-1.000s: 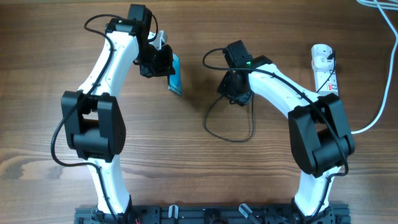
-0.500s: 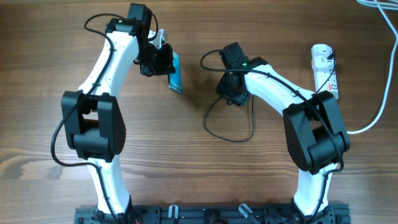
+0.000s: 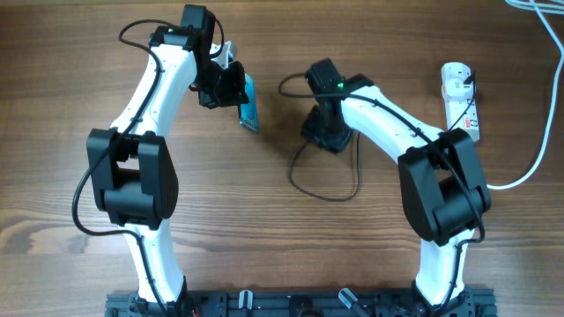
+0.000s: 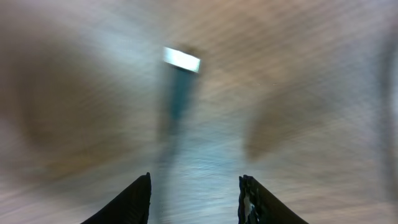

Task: Plug charger to phone and switch on socket
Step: 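Lower the right gripper over the USB-C cable plug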

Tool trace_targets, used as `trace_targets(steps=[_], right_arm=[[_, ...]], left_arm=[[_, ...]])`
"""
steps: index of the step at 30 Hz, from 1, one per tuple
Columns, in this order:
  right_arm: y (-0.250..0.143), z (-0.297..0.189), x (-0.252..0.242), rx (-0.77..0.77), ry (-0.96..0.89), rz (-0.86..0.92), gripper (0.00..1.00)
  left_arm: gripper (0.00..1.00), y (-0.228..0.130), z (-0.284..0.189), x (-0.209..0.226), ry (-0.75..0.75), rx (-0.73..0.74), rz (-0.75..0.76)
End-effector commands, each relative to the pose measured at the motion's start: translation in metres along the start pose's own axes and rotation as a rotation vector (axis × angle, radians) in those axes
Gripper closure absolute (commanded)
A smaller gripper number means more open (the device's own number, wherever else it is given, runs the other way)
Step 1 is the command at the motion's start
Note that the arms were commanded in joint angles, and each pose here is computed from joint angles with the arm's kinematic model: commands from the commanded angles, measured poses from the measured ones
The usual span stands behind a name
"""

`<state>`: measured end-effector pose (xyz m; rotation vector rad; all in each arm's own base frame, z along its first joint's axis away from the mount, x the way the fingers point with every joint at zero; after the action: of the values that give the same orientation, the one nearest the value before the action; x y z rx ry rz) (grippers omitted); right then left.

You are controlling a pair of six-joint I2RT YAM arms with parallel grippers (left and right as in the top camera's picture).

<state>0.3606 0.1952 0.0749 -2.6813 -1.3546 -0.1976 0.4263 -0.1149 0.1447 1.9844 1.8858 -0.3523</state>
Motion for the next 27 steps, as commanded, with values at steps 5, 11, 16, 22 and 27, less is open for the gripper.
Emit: trace_targets(steps=[5,11,16,22,27], right_arm=[[0.021,-0.005,0.024,-0.134,0.037,0.096,0.49],[0.003,0.01,0.018,-0.131,-0.054,0.118,0.46],[0.012,0.011,0.006,-0.177,-0.105,0.188,0.46],[0.005,0.035,0.011,-0.102,-0.102,0.112,0.46],[0.004,0.052,-0.006,-0.076,-0.188,0.153,0.52]], left_arm=[[0.96,0.001,0.001,0.0,-0.006,-0.003,-0.01],[0.96,0.001,0.001,0.0,-0.007,-0.007,-0.008],[0.96,0.0,0.001,0.001,-0.006,-0.001,-0.011],[0.96,0.001,0.001,0.0,-0.007,-0.007,-0.012],[0.96,0.001,0.001,0.0,-0.006,-0.006,-0.012]])
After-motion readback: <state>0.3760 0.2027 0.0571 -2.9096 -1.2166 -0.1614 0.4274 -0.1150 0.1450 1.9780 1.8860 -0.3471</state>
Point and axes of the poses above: each gripper's point midway between its finger pads, its own z axis out along the fingers, its own x axis along the line the jaws close on, y = z × x, the point moved 6 cm from there along -z, back along the fingers, and after that the axes turned 9 degrees about z, right-handed, at the moved point
